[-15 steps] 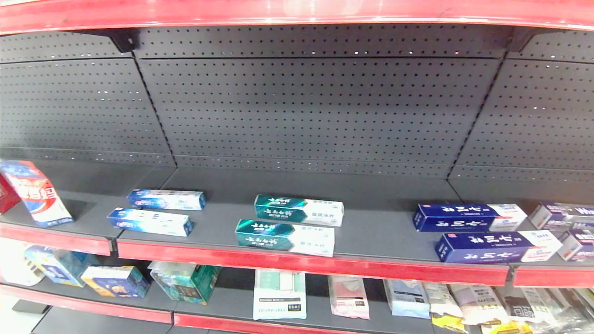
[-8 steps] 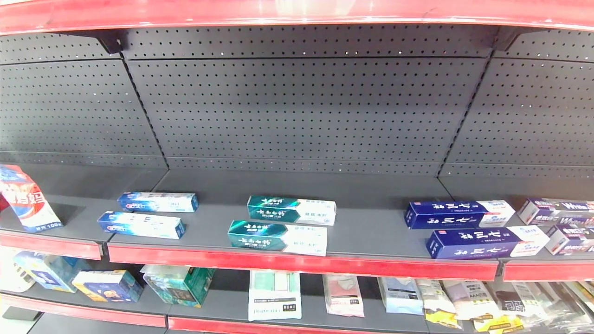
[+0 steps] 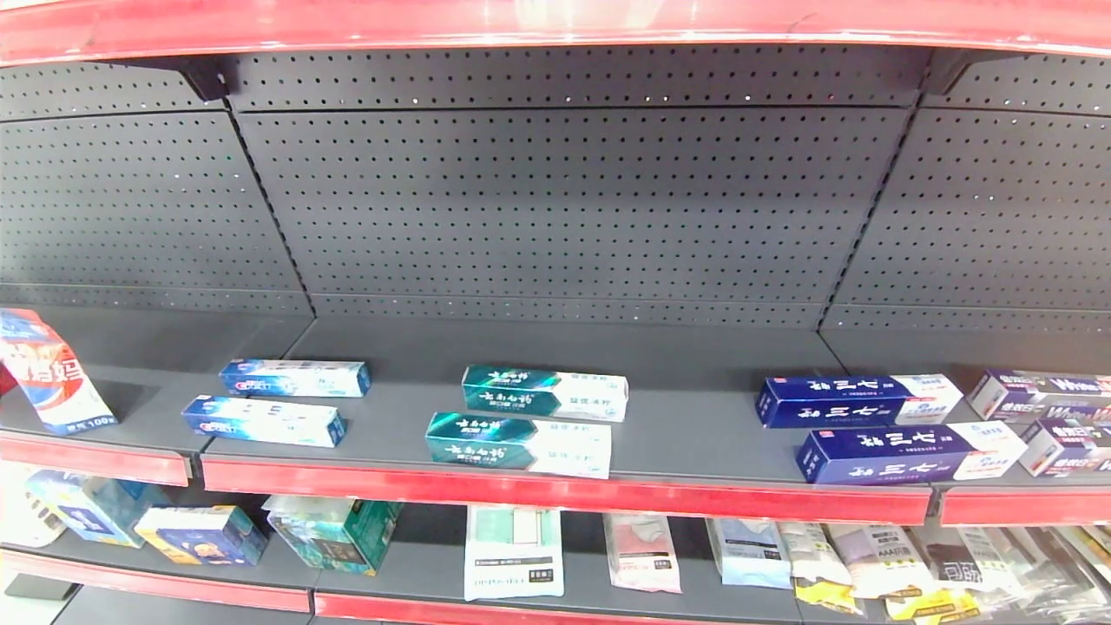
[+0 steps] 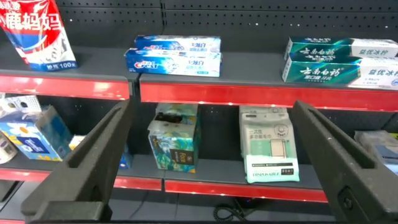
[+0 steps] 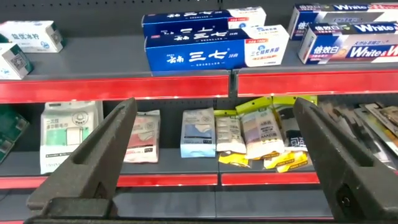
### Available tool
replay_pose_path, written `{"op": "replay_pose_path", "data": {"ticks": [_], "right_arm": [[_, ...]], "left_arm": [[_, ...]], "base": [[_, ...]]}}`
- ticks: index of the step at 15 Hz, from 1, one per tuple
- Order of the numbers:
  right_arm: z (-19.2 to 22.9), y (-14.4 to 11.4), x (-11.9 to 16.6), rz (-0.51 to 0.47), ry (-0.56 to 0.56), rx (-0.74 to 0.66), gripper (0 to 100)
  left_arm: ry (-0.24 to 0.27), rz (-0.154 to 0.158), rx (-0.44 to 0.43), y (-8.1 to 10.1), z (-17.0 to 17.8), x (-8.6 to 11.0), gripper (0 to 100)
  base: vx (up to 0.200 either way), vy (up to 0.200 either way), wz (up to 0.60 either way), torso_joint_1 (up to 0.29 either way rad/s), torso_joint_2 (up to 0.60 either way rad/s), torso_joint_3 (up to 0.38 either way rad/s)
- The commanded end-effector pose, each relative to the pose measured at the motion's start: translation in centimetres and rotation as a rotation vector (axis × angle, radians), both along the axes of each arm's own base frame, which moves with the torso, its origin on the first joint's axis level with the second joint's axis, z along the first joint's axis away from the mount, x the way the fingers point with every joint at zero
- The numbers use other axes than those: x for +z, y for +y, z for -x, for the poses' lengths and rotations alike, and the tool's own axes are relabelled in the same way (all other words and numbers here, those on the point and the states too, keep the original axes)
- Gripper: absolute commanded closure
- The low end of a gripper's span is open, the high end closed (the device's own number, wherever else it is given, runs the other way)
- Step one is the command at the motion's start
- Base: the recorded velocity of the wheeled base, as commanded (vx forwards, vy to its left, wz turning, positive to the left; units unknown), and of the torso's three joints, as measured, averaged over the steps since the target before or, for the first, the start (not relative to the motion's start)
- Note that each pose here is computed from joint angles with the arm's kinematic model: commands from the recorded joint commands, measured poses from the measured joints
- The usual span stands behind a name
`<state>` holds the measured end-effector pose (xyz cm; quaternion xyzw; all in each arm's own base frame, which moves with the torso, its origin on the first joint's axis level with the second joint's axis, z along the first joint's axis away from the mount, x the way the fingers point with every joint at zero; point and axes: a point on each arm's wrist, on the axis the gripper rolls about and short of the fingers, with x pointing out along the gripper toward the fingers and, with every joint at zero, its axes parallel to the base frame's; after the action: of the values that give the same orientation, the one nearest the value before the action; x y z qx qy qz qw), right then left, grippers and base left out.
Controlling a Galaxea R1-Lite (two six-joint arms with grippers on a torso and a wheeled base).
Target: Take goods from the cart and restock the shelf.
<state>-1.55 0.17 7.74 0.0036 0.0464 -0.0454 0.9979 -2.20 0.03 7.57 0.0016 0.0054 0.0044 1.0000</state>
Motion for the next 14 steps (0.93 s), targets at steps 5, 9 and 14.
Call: {"op": "replay_pose_path", "data": {"ticks": [5,9,14], "right_arm": [[0.0,0.0,0.0,0.002,0.004,-0.001,0],[0.0,0.0,0.0,0.002,0.004,-0.001,0],[0.0,0.0,0.0,0.0,0.004,0.0,0]], "left_arm": [[-0.025,-0.012,-0.003,0.0,0.3,1.5,0],[0.085,0.065,0.018,0.0,-6.5,15.7,0],[0.602,-0.014,0.182,0.4,-16.9,11.7,0]], "base": [[0.0,0.0,0.0,0.0,0.0,0.0],[0.0,0.0,0.0,0.0,0.0,0.0],[0.0,0.0,0.0,0.0,0.0,0.0]]}}
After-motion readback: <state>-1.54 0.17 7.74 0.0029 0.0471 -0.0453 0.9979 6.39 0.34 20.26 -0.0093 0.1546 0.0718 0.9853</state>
